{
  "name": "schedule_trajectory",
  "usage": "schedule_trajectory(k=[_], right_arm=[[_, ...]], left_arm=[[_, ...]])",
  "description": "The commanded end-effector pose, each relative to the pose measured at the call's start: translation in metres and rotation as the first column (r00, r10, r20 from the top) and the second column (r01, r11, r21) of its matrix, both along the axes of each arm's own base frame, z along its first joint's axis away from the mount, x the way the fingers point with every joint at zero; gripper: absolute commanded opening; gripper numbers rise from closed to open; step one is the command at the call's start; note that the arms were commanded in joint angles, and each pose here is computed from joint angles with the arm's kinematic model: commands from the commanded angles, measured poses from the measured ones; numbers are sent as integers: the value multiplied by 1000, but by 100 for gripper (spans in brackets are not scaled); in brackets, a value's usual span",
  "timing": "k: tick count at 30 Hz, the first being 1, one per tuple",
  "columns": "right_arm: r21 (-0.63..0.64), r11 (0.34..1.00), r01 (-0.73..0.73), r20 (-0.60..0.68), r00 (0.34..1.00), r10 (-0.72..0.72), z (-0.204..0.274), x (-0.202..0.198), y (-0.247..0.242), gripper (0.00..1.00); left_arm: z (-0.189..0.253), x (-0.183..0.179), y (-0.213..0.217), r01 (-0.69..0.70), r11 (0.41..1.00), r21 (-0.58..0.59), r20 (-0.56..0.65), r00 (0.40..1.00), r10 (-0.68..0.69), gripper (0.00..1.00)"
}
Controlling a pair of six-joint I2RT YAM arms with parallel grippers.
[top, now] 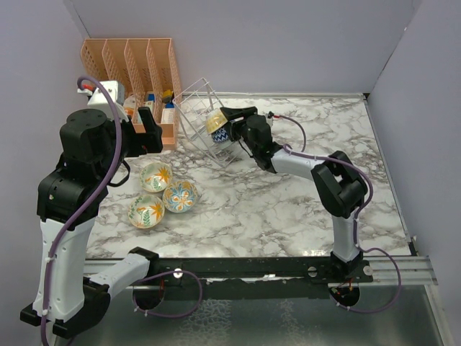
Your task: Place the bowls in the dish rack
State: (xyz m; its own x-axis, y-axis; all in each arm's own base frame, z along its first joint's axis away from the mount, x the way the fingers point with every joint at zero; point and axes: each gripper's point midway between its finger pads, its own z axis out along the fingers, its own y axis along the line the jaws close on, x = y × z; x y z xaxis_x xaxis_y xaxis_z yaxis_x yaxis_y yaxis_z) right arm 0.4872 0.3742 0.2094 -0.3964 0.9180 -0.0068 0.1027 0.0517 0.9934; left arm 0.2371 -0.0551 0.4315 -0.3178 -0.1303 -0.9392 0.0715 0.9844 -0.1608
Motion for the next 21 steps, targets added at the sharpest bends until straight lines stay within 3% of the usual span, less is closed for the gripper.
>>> schedule_trajectory(k=[1, 6, 15, 21], right_arm=[[-28, 1000, -1, -108, 994, -2, -11, -6, -6, 60], [-32, 999, -7, -154, 988, 2, -22, -12, -7, 60], [-17, 999, -34, -24, 999, 34, 7, -10, -7, 62], [-51, 998, -25, -36, 999, 23, 18, -17, -16, 62]], left_arm=[[6, -5, -1, 18, 1000, -5, 20, 1000, -18, 99], [6, -5, -3, 23, 1000, -8, 21, 1000, -23, 99], [5, -5, -3, 20, 1000, -8, 16, 1000, -20, 99], [3, -4, -2, 16, 1000, -7, 12, 1000, -16, 99]])
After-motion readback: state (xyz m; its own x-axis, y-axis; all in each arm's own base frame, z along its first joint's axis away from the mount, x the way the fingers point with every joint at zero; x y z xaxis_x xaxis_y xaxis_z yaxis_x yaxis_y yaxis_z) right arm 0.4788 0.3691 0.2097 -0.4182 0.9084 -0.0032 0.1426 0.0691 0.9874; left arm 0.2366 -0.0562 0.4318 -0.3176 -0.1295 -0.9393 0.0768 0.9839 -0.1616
